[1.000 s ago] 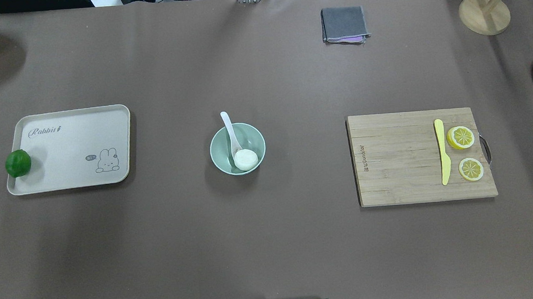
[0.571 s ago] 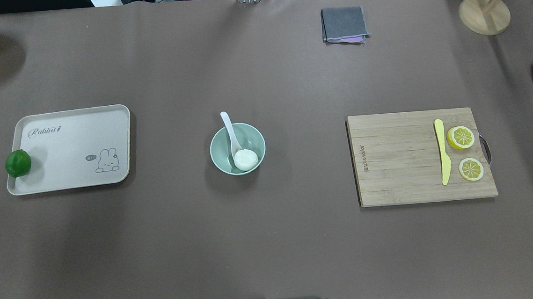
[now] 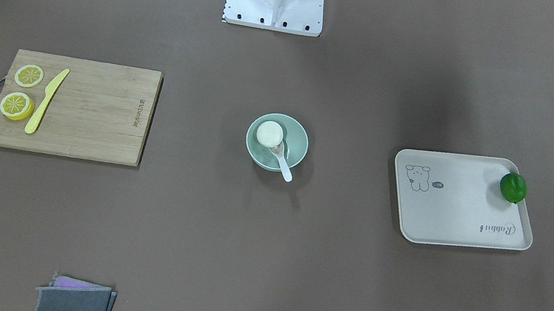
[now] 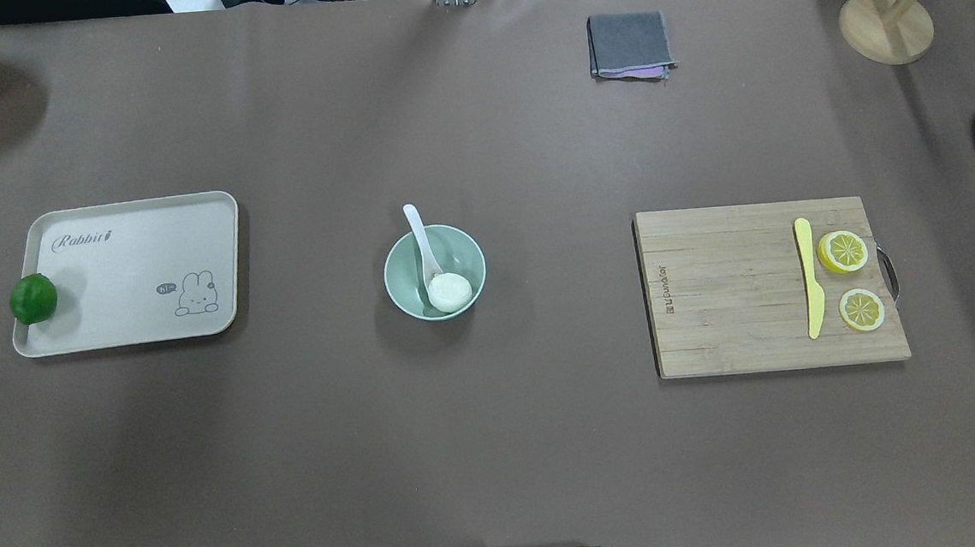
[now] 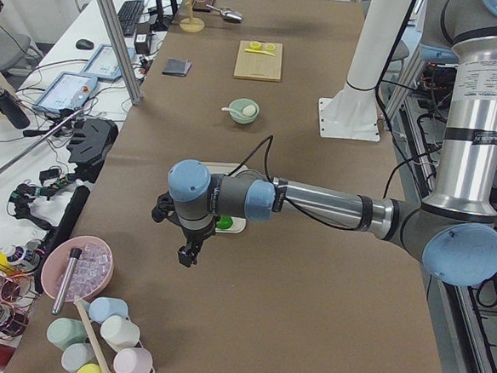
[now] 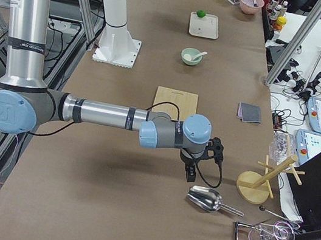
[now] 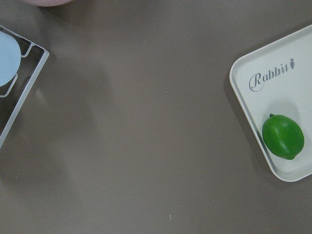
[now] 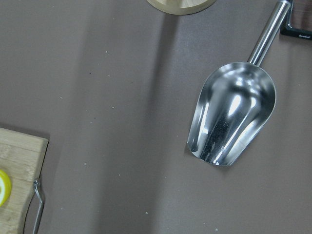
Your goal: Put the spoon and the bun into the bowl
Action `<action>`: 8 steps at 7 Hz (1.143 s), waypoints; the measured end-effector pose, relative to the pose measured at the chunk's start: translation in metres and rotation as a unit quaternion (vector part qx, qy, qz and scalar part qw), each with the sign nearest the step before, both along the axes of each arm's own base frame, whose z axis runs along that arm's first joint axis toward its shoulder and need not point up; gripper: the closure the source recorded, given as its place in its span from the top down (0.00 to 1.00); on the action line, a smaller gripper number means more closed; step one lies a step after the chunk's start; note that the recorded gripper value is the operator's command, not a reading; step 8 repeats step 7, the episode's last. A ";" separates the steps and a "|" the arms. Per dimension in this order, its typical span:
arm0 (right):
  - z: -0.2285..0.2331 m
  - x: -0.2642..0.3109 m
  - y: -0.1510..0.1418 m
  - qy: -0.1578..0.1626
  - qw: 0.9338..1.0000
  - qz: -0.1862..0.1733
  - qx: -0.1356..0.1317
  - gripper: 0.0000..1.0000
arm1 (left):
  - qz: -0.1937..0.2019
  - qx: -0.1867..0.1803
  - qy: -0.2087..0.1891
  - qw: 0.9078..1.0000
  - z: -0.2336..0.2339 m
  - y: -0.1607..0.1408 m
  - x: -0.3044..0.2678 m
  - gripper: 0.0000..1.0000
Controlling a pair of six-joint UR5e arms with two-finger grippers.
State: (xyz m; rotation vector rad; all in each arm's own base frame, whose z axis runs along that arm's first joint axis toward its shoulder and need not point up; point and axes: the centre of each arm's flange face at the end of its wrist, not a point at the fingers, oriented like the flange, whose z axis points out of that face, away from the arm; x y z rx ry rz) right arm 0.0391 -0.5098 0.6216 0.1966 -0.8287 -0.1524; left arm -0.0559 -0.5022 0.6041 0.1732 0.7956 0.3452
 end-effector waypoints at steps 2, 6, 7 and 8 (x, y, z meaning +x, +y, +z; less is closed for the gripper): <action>0.000 0.000 0.000 0.000 1.000 0.000 -0.001 1.00 | 0.005 -0.002 -0.007 1.000 0.004 0.000 0.004 0.98; 0.000 0.000 0.000 0.000 1.000 0.000 0.000 1.00 | 0.007 -0.003 -0.011 1.000 0.005 0.001 0.005 0.98; 0.000 0.000 0.000 0.000 1.000 0.000 0.000 1.00 | 0.007 -0.003 -0.011 1.000 0.006 0.001 0.005 0.98; 0.000 0.000 0.000 0.000 1.000 0.000 0.000 1.00 | 0.007 -0.003 -0.011 1.000 0.006 0.001 0.005 0.98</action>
